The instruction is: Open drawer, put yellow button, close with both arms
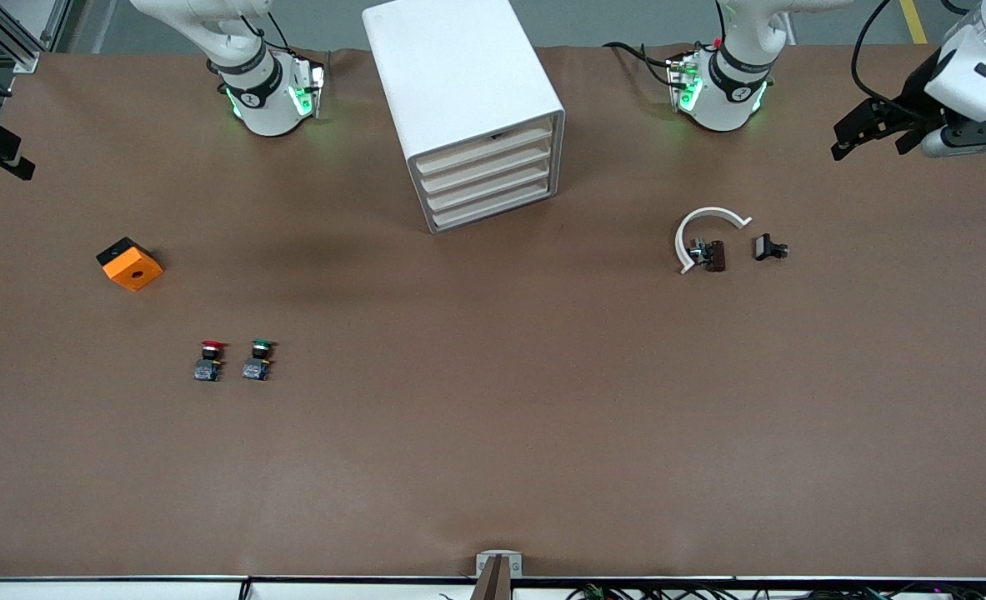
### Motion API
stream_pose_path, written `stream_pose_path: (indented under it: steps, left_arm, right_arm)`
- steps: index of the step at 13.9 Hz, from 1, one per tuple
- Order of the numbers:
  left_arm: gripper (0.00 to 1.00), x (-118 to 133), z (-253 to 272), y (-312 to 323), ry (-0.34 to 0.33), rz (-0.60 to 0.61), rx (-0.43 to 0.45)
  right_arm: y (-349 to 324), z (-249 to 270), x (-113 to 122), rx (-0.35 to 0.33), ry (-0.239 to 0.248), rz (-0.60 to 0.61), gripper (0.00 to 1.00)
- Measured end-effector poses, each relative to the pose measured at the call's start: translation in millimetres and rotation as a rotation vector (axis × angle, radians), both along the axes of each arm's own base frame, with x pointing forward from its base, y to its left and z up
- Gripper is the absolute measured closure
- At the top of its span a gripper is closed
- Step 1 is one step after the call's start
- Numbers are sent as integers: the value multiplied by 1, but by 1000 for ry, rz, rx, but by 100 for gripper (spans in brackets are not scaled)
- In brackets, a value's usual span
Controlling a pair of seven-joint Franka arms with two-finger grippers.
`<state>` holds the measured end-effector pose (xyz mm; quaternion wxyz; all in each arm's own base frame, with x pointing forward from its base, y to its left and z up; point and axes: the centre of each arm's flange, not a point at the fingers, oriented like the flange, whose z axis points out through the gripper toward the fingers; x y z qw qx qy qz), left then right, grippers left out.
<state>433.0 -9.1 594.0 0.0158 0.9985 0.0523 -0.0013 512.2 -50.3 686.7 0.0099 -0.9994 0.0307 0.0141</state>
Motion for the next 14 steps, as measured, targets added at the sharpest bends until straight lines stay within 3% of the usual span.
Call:
stream_pose_path:
  steps: [3,8,14]
  left_arm:
    - [0,22,22,3,-39,-2,3]
    - [0,66,33,2,1,-12,5]
    - [0,68,35,5,20,-7,5]
  right_arm:
    - [-1,0,0,0,0,-1,0]
    - [-1,0,0,0,1,-2,0]
    - [-2,0,0,0,1,-3,0]
